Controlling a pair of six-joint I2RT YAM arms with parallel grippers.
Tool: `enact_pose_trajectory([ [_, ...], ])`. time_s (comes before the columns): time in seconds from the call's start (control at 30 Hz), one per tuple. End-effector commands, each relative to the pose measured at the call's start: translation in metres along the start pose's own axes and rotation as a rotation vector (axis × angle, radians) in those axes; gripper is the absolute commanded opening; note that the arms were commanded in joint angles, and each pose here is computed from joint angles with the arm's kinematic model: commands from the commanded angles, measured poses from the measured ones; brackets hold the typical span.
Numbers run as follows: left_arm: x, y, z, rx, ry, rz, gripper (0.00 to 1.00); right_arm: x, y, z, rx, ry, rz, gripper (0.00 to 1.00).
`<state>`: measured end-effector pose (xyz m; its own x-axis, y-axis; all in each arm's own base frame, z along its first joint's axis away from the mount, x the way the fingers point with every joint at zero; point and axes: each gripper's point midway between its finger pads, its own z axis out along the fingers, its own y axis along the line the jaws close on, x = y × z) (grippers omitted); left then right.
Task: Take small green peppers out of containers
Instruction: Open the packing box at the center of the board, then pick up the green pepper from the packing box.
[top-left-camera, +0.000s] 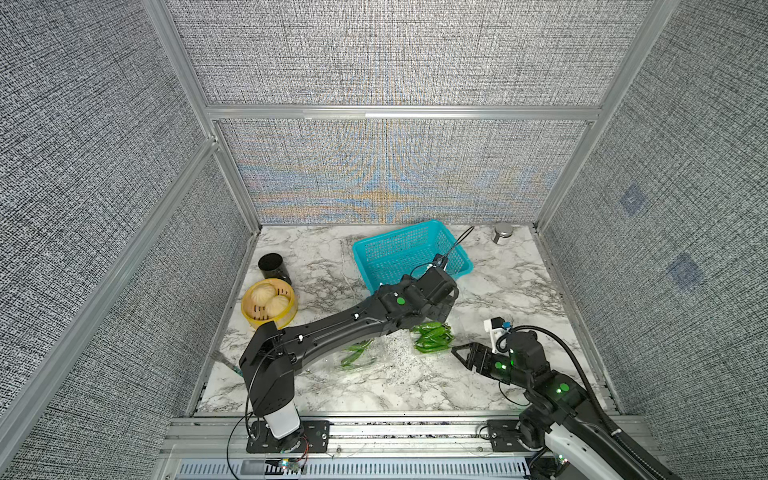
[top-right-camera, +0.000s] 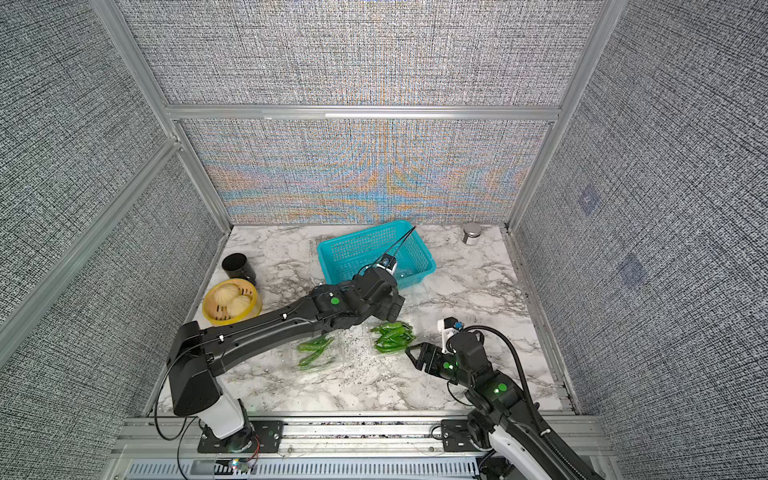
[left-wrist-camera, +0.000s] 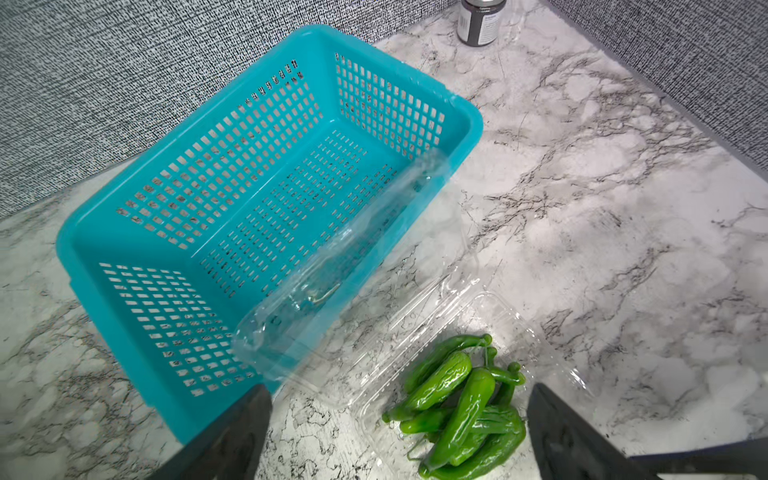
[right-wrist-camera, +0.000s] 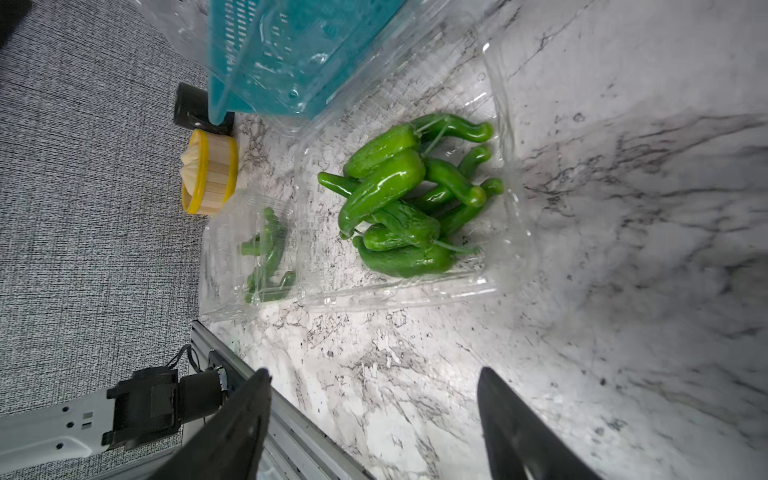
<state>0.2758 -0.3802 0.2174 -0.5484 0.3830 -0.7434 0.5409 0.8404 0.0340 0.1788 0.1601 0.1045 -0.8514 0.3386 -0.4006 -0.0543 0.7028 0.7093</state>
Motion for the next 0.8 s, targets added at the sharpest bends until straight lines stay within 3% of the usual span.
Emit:
enact_pose_trajectory([
  [0.0,0.011,0.000,-0.007,0.021,0.058,0.003,0.96,-0.010,0.005,0.001,0.016,-0.013,-0.046,0.79],
  [0.33,0.060,-0.019,-0.013,0.149,0.181,0.027,0.87,-0.042,0.014,0.005,0.136,0.053,-0.152,0.81],
  [0.67,0.102,-0.045,0.041,0.205,0.264,0.058,0.79,-0.056,-0.009,0.001,0.150,0.008,-0.089,0.81],
  [0.77,0.100,-0.047,0.054,0.185,0.253,0.065,0.69,-0.052,-0.014,0.003,0.144,0.011,-0.073,0.81],
])
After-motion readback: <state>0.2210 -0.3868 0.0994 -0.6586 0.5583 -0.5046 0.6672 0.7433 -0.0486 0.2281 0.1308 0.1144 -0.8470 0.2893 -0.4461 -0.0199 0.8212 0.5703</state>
